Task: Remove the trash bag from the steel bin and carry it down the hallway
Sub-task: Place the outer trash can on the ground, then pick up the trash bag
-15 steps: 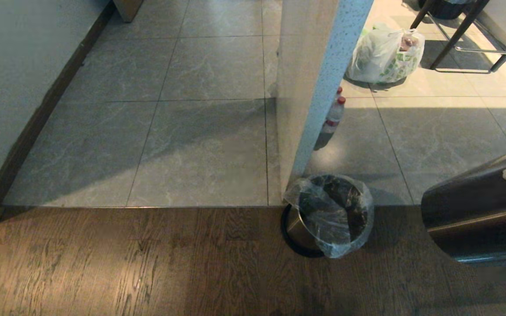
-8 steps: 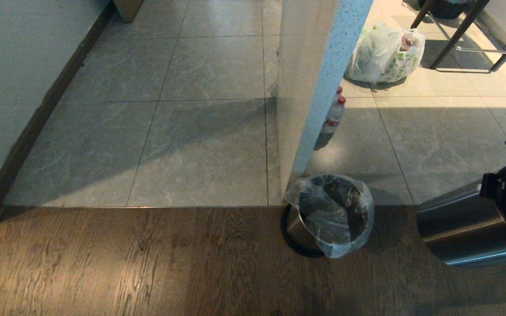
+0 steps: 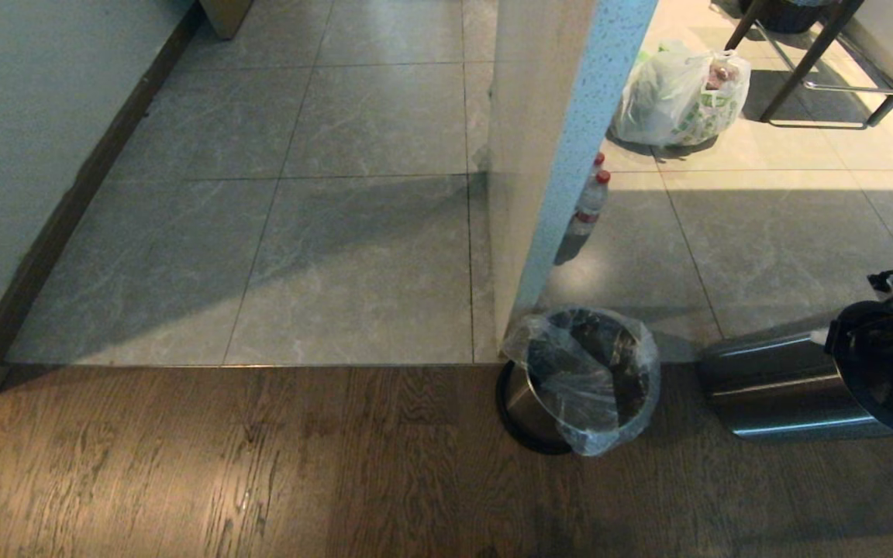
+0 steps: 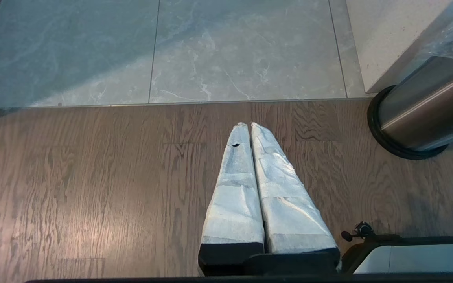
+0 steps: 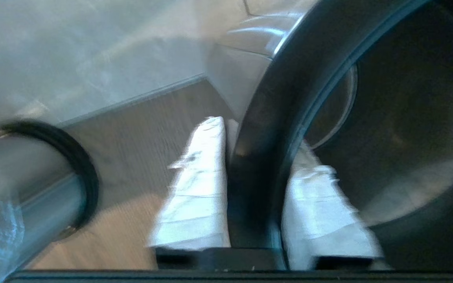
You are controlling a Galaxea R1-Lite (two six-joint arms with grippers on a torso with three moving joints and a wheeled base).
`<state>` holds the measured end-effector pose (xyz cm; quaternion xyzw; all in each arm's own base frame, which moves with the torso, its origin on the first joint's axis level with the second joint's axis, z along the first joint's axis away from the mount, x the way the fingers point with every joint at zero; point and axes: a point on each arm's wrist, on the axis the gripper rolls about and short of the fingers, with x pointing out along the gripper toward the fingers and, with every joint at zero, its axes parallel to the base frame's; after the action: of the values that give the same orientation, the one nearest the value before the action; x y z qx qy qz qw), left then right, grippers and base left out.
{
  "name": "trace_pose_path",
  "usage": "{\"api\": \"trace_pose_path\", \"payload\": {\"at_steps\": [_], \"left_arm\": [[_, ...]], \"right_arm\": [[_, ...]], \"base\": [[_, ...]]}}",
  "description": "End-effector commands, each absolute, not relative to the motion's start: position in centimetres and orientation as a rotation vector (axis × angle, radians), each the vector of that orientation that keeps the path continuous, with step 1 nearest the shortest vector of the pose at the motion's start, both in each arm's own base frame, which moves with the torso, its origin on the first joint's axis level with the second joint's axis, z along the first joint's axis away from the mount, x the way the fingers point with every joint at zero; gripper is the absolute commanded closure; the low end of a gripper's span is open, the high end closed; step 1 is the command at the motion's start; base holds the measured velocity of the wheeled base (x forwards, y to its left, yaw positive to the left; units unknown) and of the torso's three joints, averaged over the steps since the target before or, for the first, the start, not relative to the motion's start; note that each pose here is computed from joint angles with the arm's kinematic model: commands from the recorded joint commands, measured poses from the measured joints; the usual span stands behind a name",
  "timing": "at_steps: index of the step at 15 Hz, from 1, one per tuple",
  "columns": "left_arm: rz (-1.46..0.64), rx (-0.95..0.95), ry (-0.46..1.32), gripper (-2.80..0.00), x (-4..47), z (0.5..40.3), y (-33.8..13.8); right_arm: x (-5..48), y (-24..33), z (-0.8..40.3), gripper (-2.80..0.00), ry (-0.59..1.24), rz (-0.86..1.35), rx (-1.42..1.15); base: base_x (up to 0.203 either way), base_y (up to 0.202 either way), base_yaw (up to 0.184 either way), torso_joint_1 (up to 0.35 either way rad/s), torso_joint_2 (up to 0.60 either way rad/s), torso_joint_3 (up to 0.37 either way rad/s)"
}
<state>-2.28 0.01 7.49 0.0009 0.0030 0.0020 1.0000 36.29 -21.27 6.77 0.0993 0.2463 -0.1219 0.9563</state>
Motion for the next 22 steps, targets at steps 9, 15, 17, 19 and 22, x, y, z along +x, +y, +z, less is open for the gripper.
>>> {"api": "trace_pose_path", "payload": {"at_steps": [9, 15, 17, 19, 22], "left_arm": [[0.005, 0.002, 0.006, 0.00, -2.3, 7.5, 0.0], [0.005, 0.002, 0.006, 0.00, -2.3, 7.5, 0.0], [0.005, 0.002, 0.006, 0.00, -2.3, 7.5, 0.0], [0.005, 0.002, 0.006, 0.00, -2.3, 7.5, 0.0], [0.005, 0.002, 0.005, 0.00, -2.3, 7.5, 0.0]], "right_arm": [[33.2, -18.7, 13.5, -2.80, 0.391, -0.164, 0.168], [28.2, -8.7, 15.2, 0.00, 0.556, 0.169, 0.207], [27.7, -6.5, 14.7, 0.00, 0.608, 0.230, 0.214], [27.5, -5.5, 13.6, 0.00, 0.656, 0.262, 0.220], [28.3, -5.7, 10.9, 0.00, 0.745, 0.262, 0.250]], "base": [[0.000, 0.000, 0.000, 0.000, 0.00, 0.000], [0.000, 0.000, 0.000, 0.000, 0.00, 0.000], [0.000, 0.000, 0.000, 0.000, 0.00, 0.000], [0.000, 0.000, 0.000, 0.000, 0.00, 0.000], [0.000, 0.000, 0.000, 0.000, 0.00, 0.000]]}}
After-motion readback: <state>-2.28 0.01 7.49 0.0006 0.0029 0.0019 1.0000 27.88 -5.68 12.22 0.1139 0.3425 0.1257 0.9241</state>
